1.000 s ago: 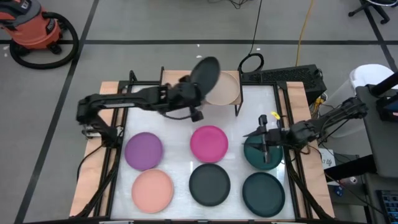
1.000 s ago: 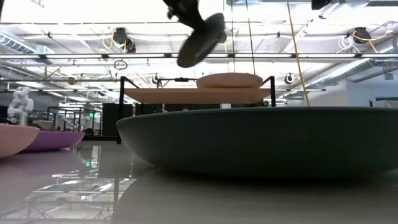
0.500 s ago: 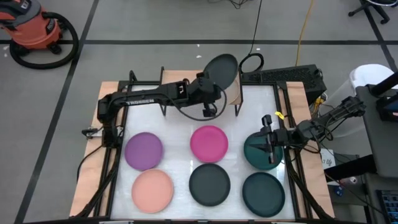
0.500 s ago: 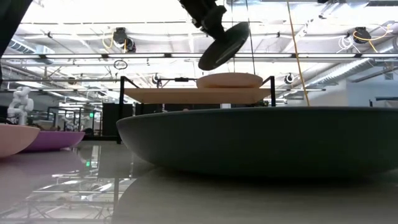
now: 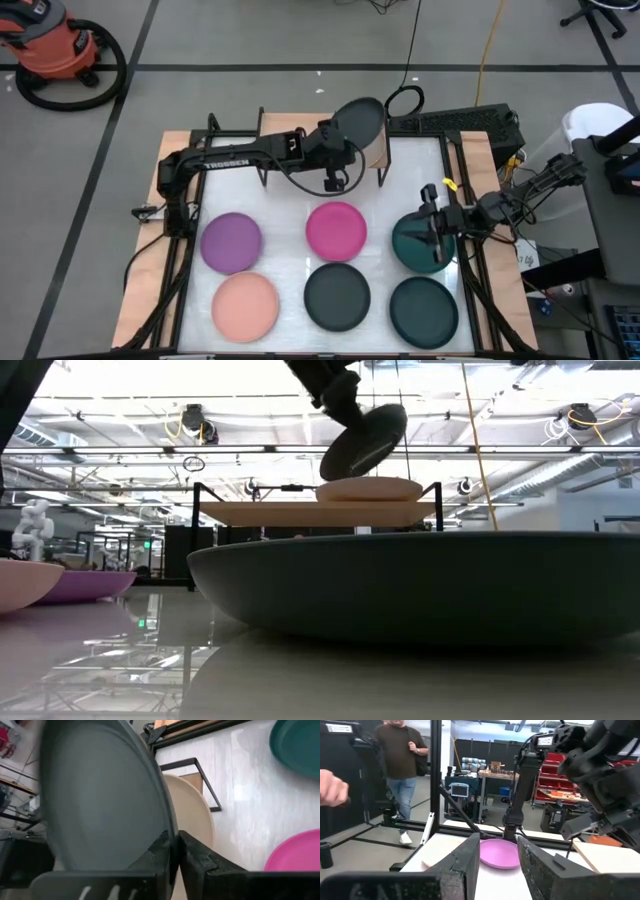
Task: Place and stack plates onto a shelf
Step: Stack the top black plate on top of the light brown plate on the shelf, then stack the top dark green plate on top of the black plate on the shelf
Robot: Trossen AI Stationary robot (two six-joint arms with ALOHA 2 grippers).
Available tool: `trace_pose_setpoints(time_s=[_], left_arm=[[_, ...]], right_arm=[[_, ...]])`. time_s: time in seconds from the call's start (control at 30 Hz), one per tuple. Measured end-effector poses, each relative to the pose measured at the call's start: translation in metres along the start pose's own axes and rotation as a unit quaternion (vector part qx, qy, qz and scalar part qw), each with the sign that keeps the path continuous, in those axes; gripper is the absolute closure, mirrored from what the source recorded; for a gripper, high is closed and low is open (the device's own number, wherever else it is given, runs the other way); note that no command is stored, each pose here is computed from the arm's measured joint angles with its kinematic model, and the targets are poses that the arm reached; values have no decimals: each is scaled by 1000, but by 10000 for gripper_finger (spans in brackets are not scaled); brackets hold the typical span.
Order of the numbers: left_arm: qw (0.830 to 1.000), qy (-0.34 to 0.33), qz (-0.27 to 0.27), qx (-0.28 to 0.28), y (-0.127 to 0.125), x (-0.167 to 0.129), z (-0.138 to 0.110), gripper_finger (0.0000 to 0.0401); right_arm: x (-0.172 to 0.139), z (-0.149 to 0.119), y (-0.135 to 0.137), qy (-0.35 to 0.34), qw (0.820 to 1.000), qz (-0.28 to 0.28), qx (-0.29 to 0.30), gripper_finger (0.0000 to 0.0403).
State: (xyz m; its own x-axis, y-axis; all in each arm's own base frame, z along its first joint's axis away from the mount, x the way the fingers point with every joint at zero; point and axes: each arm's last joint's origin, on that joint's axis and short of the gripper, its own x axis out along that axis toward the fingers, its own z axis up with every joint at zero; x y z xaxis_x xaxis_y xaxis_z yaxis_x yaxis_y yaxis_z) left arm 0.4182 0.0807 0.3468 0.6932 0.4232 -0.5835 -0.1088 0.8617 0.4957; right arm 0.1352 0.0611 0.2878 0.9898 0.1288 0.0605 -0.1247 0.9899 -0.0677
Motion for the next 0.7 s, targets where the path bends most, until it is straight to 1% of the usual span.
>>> trace_pose_setpoints(time_s=[0.17, 0.27, 0.4, 0.47, 0.53, 0.63, 0.7], left_arm=[[1000, 6, 0, 5, 0, 0, -1, 311], [1000, 11, 11, 5, 0, 0, -1, 276], [999, 19, 28, 0, 0, 0, -1, 242], [999, 29, 28, -1, -3, -4, -2, 231], [999, 42, 18, 10, -11, -9, -2, 225], [997, 73, -16, 36, -30, -24, -3, 224], [995, 86, -35, 43, -44, -35, -2, 224]], right_arm=[[0, 0, 1, 0, 1000, 3, 0, 289], [0, 0, 1, 0, 1000, 3, 0, 289], [0, 0, 1, 0, 1000, 3, 0, 289], [0, -1, 1, 3, 1000, 3, -1, 289], [0, -1, 1, 7, 1000, 4, -3, 289], [0, -2, 1, 9, 1000, 4, -6, 289], [0, -2, 1, 8, 1000, 4, -12, 289]])
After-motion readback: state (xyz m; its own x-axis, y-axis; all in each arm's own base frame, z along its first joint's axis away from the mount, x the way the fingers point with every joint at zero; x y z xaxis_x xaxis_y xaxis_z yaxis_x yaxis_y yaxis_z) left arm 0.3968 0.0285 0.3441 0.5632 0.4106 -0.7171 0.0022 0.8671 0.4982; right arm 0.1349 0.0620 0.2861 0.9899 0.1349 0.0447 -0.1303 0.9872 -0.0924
